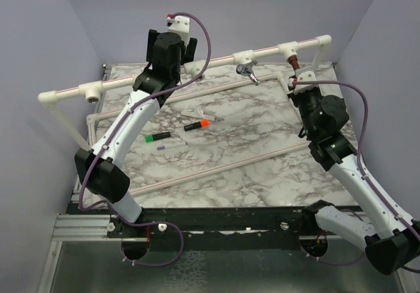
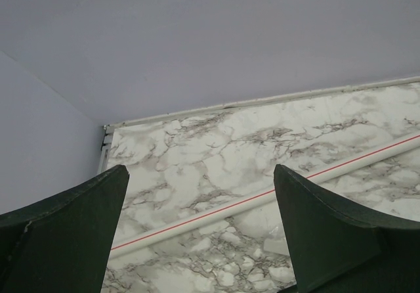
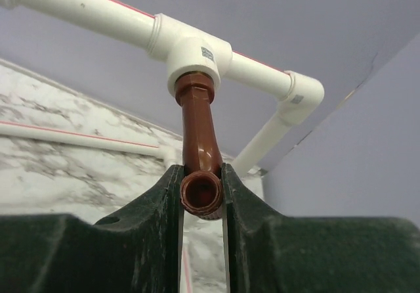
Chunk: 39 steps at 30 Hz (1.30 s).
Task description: Install the water faucets
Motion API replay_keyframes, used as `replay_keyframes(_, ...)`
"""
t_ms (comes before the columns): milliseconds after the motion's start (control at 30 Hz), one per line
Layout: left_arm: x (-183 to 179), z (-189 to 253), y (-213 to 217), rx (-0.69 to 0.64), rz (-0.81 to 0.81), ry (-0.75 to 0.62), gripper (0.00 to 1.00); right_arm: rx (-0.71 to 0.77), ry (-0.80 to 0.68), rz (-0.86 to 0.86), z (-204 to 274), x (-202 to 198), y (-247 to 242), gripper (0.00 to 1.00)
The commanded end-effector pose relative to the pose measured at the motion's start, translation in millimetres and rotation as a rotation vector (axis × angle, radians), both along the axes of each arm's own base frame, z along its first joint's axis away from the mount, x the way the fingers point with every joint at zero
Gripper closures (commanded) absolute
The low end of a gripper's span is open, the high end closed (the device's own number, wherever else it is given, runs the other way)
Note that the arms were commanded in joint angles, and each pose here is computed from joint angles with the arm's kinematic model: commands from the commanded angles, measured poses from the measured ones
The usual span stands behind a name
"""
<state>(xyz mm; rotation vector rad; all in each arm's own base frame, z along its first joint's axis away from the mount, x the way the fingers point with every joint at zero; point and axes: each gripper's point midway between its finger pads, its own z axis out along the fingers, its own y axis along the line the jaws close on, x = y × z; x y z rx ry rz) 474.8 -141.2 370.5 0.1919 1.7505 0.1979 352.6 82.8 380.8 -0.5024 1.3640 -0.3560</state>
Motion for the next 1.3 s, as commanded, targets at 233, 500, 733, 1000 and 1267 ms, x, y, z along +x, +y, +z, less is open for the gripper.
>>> replay_keyframes(233, -13.0, -86.2, -57.3, 0.005, -0.172, 0.235, 0.07, 0.581, 0.002, 0.207, 50.9, -3.3, 47.3, 1.0)
replay_keyframes(500, -12.8, -87.1, -57.6, 0.004, -0.172, 0.237, 0.07, 0.785, 0.038, 0.209, 60.5, -13.4, 45.2, 1.0)
replay_keyframes(733, -13.1, -85.2, -57.5, 0.002, -0.172, 0.233, 0.07, 1.018, 0.086, 0.259, 67.9, -20.2, 53.2, 1.0)
replay_keyframes(1000, -13.7, -85.0, -57.6, 0.0, -0.173, 0.233, 0.07, 1.351, 0.143, 0.339, 77.6, -21.4, 67.9, 0.99)
replay_keyframes(1267, -13.6, -85.3, -58.4, 0.0, -0.174, 0.234, 0.07, 1.725, 0.194, 0.416, 72.5, -17.7, 77.0, 0.99)
